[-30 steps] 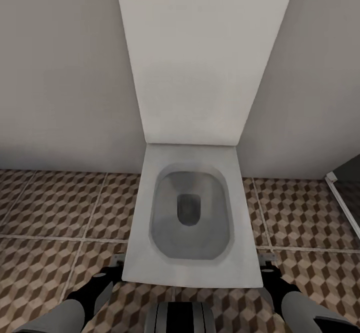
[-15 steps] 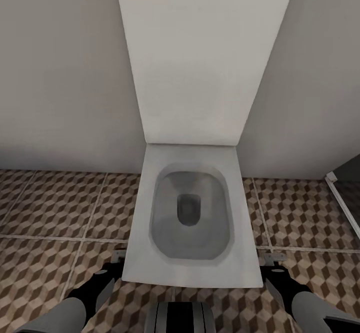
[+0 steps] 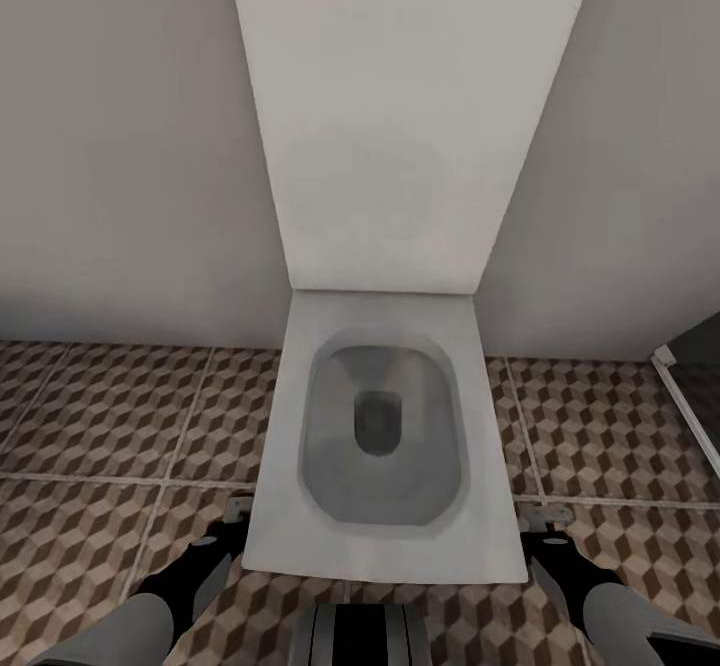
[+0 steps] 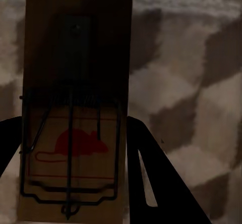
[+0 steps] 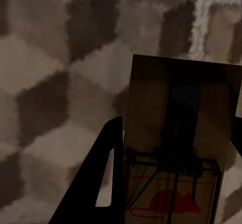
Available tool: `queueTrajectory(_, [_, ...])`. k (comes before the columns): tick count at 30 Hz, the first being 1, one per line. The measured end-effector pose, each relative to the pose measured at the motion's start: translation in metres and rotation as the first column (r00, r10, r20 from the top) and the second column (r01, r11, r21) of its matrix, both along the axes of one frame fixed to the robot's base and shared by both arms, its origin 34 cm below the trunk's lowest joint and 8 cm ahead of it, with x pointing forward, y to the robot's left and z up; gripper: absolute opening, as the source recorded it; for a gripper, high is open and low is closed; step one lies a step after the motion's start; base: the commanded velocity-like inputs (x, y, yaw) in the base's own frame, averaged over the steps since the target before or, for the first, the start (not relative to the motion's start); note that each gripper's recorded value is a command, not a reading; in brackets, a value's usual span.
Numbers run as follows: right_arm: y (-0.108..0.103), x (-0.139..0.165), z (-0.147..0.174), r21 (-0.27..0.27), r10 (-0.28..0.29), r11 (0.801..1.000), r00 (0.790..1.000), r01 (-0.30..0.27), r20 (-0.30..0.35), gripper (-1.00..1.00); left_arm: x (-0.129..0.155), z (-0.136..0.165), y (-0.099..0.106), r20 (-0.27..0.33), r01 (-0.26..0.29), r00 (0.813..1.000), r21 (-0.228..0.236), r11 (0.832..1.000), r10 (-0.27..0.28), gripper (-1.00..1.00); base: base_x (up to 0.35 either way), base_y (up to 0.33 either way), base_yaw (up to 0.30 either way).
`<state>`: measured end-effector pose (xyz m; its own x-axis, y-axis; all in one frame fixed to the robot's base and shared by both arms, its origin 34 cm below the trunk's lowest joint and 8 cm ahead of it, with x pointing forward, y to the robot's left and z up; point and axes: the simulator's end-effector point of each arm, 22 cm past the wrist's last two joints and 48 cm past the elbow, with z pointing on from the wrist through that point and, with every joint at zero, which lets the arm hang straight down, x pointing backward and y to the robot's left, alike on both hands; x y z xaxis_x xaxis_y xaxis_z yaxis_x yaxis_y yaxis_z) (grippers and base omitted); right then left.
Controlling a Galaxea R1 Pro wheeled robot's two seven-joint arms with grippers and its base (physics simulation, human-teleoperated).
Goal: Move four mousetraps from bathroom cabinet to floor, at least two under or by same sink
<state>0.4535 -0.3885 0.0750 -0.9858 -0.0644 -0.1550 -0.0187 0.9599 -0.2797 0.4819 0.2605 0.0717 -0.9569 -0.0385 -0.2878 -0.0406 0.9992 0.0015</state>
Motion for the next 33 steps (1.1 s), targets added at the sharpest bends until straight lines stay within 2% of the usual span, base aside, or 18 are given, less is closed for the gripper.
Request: queueTrajectory(33, [0.0002, 0.0005, -0.0001, -0.002, 0.010, 1.000, 1.000, -0.010, -0.001, -1.00, 0.0016, 0.0004, 0.0003, 0.005, -0.007, 1.000, -0.002, 1.000, 0.007, -1.00, 0.056, -0.015, 0.000])
